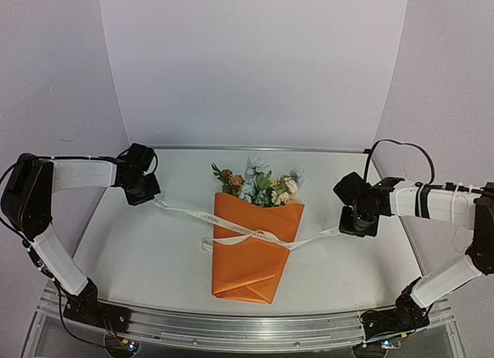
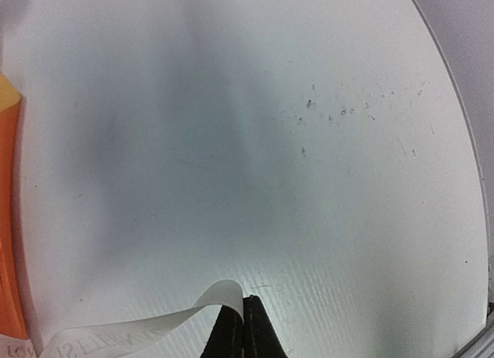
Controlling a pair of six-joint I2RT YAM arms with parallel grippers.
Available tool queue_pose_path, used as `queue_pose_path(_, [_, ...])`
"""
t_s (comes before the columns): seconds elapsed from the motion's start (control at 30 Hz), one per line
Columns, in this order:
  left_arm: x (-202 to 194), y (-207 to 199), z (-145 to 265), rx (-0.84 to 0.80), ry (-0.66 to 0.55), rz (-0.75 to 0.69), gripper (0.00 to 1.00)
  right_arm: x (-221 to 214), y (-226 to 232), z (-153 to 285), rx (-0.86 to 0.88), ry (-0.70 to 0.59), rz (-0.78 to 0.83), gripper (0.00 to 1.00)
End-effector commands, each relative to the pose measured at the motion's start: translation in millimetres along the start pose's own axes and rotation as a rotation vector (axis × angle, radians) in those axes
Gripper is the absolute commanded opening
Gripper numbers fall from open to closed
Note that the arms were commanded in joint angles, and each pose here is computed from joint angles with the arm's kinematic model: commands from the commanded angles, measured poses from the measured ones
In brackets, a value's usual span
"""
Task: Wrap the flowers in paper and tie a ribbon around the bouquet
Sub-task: Tie the ribbon around the folded bouquet.
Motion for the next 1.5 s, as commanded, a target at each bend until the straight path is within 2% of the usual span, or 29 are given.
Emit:
queue_pose_path(0.0, [-14, 19, -1, -0.014, 0.023, 0.089, 0.0, 0, -32, -19, -0.118, 0.022, -0.059, 0.0])
queue_pose_path(0.3, [-38, 68, 0, 0.031, 0.035, 0.246, 0.0, 2, -68, -35, -0.209, 0.065, -0.165, 0.0])
queue_pose_path(0.47, [-47, 76, -7, 0.044, 0.059, 0.254, 0.0, 30, -67, -33, -0.219, 0.032, -0.202, 0.0])
queue_pose_path(0.6, [-48, 68, -12, -0.012, 0.077, 0.246, 0.0, 38, -72, -49, -0.24, 0.083, -0.236, 0.0])
queue_pose_path(0.87, [-58, 51, -18, -0.128, 0.13, 0.229, 0.0, 53, -41, -68, -0.161, 0.124, -0.26, 0.0])
queue_pose_path(0.93, [-57, 50, -16, -0.142, 0.124, 0.238, 0.06, 50, -42, -68, -0.154, 0.128, -0.263, 0.02])
queue_pose_path(1.03, [-56, 49, -12, -0.15, 0.123, 0.27, 0.22, 49, -44, -61, -0.139, 0.12, -0.275, 0.17])
queue_pose_path(1.07, [-56, 49, -11, -0.152, 0.123, 0.285, 0.3, 49, -44, -59, -0.134, 0.116, -0.279, 0.26])
queue_pose_path(1.17, [-52, 50, -3, -0.153, 0.106, 0.331, 0.42, 49, -47, -49, -0.109, 0.099, -0.289, 0.49])
queue_pose_path(1.23, [-47, 50, 5, -0.152, 0.09, 0.359, 0.51, 49, -46, -39, -0.073, 0.088, -0.301, 0.59])
queue_pose_path(1.3, [-43, 49, 14, -0.16, 0.079, 0.391, 0.56, 47, -45, -29, -0.027, 0.085, -0.318, 0.66])
queue_pose_path(1.4, [-35, 47, 33, -0.185, 0.058, 0.449, 0.74, 42, -44, -14, 0.037, 0.073, -0.349, 0.77])
queue_pose_path(1.47, [-31, 46, 44, -0.207, 0.044, 0.472, 0.78, 39, -47, -3, 0.08, 0.06, -0.38, 0.81])
Point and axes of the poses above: each gripper's point midway between its finger pads, its own z axis back along the fingers, its own y axis along the line the jaws close on, x = y × z, the point moved 2 cm from there along z, back along the fingers, and after that the axes turned 4 degrees about -z, right-handed, at the moved point
